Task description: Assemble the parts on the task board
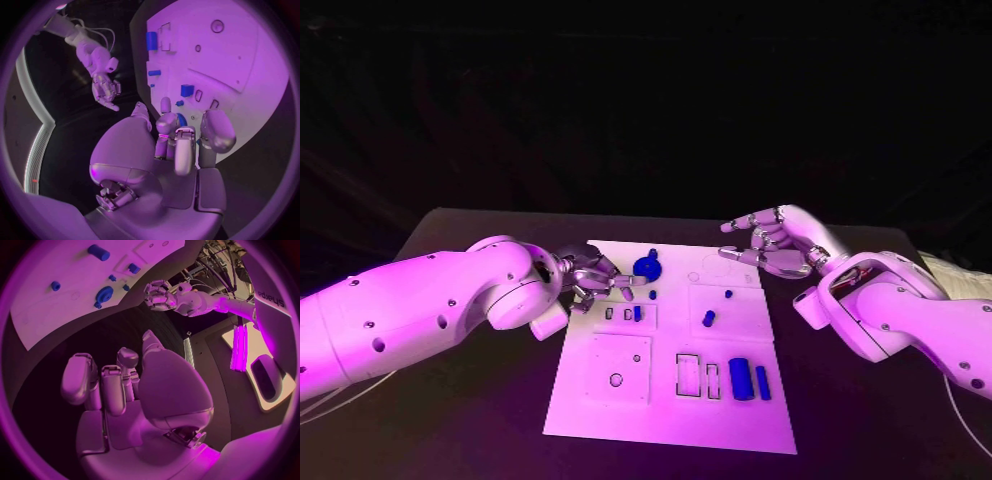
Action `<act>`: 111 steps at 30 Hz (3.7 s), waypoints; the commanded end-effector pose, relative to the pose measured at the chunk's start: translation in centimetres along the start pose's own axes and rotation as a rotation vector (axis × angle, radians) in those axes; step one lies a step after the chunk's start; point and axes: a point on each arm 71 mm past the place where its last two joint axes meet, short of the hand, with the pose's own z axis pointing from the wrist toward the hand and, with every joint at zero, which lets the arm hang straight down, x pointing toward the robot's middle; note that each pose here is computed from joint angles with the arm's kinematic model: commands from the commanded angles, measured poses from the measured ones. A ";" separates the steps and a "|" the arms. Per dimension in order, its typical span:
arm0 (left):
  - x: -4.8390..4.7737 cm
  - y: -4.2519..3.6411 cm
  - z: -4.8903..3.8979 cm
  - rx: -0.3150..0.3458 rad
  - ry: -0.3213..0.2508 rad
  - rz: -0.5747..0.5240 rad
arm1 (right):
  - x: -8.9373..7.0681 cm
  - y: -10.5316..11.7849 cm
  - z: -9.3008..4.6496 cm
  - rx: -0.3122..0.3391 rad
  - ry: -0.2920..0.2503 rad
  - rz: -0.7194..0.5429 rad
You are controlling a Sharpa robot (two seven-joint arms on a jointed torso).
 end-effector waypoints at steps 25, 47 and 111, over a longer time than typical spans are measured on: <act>0.39 -3.18 3.87 -0.231 0.000 0.507 | -0.6 -1.4 0.2 0.089 -0.012 0.005; 1.51 -3.55 4.71 -0.250 0.066 0.564 | 0.0 -1.5 0.6 0.093 0.002 0.011; 0.25 -2.28 2.60 -0.088 -0.087 0.382 | 0.7 -1.8 0.8 0.097 0.031 0.038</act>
